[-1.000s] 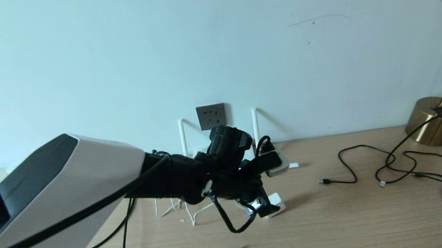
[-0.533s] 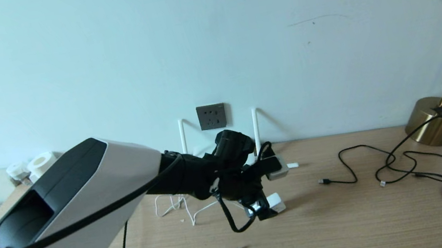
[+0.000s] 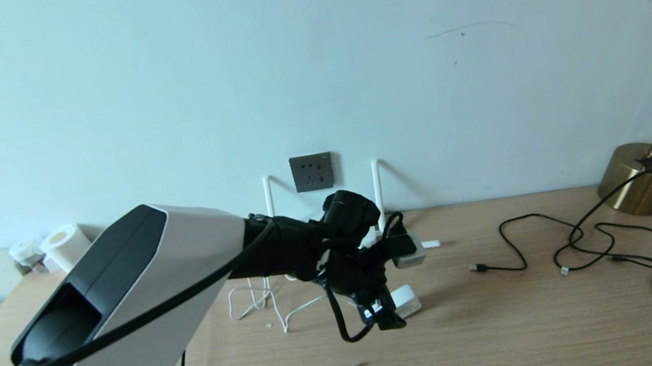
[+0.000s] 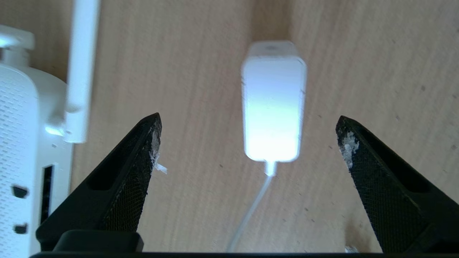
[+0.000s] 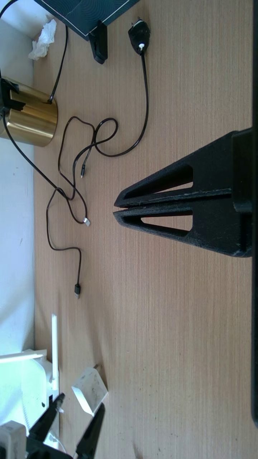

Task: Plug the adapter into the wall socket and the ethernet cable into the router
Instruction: Pick up plug

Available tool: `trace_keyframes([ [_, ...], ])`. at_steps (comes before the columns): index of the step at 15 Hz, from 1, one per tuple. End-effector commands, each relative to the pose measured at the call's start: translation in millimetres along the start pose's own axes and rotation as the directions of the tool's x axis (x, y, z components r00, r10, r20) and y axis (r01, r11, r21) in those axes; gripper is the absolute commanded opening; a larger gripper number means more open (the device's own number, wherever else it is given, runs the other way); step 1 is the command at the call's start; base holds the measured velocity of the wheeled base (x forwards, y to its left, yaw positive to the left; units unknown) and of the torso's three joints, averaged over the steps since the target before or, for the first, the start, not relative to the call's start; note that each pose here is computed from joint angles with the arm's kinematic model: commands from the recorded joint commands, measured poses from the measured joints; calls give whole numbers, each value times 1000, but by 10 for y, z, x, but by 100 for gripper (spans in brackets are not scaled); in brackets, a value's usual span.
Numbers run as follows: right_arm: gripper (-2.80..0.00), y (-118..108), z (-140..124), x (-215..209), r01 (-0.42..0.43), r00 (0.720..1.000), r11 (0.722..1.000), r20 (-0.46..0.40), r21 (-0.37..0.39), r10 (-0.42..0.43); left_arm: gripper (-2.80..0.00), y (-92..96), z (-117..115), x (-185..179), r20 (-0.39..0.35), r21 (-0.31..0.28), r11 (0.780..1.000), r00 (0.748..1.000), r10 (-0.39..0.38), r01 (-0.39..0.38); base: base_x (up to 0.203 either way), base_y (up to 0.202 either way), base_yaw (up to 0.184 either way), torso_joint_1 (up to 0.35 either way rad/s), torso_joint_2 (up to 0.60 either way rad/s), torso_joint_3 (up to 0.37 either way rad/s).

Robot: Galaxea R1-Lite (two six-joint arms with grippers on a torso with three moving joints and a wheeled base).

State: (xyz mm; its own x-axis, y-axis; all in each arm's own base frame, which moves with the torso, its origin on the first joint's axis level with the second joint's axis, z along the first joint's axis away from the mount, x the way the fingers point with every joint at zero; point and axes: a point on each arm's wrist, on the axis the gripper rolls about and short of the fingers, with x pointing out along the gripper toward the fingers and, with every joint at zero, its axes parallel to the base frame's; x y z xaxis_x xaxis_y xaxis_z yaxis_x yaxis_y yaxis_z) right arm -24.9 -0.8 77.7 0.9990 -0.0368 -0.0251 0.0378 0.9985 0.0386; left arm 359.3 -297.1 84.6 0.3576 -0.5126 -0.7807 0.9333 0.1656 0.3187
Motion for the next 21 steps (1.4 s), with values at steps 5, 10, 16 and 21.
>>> trace_keyframes([
  [5, -280, 0, 1, -1, 0, 1000, 1000, 1, 0, 0, 0, 30, 80, 117, -7, 10, 1000, 1000, -16, 16, 0, 0, 0, 0, 0, 0],
  [10, -280, 0, 0, -2, 0, 1000, 1000, 2, 0, 0, 0, -28, 163, 177, -15, 24, 999, 999, -33, 33, 0, 0, 0, 0, 0, 0],
  [16, -280, 0, 1, -1, 0, 1000, 1000, 1, 0, 0, 0, -71, 203, 234, -7, 36, 999, 1000, -25, 25, 0, 0, 0, 0, 0, 0],
  [21, -280, 0, 0, -2, 0, 1000, 1000, 2, 0, 0, 0, -165, 272, 263, -7, 55, 998, 999, -35, 35, 0, 0, 0, 0, 0, 0],
])
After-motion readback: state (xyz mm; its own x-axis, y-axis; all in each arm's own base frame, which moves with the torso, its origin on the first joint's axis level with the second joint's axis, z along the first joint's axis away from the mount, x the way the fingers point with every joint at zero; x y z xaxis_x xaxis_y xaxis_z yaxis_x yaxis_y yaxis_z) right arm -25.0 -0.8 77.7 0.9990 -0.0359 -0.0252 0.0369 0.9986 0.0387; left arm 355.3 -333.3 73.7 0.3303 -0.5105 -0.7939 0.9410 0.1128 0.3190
